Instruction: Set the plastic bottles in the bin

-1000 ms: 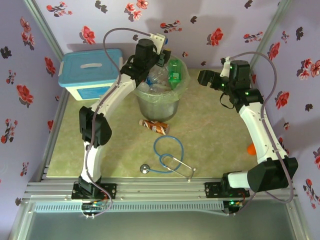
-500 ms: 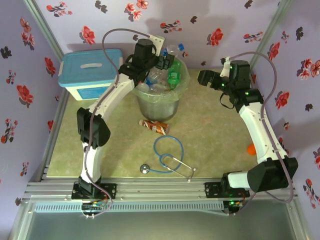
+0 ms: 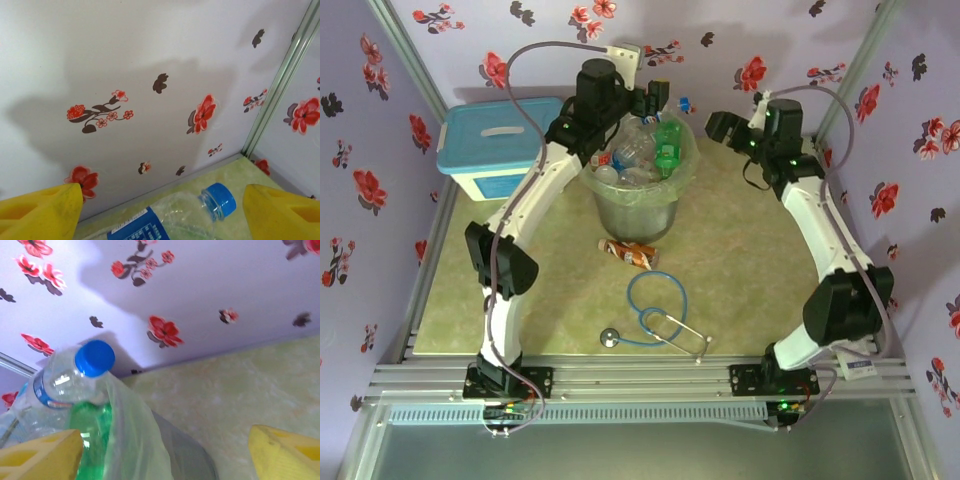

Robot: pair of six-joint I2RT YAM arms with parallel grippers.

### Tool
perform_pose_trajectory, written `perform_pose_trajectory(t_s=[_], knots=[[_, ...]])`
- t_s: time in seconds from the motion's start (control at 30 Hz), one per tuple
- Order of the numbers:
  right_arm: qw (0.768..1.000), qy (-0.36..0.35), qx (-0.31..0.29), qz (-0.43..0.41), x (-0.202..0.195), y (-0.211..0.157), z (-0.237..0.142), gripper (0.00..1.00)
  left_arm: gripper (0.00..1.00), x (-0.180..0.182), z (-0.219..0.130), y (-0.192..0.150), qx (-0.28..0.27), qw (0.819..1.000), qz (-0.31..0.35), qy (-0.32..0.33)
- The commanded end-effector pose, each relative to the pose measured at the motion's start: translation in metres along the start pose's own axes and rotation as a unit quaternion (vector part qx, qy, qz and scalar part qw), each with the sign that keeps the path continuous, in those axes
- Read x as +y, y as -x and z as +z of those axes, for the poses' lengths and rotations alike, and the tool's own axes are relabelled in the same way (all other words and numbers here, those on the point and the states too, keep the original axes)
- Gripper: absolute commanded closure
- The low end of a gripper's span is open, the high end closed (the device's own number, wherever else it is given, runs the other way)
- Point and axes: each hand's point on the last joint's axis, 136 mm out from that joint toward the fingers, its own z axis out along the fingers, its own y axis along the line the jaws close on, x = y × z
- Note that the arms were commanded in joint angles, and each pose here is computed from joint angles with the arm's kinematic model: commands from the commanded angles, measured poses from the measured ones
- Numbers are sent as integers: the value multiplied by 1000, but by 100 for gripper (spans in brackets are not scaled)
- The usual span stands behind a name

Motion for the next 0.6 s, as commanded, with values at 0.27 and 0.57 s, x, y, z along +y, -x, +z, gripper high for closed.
perform_pose_trajectory(t_s=[0.27,0.57], knots=[[994,74,-71,24,48,43,69,32,45,28,36,-67,72,996,-49,23],[993,109,-44,2,82,25,88,46,73,35,35,-88,91,993,-77,26]])
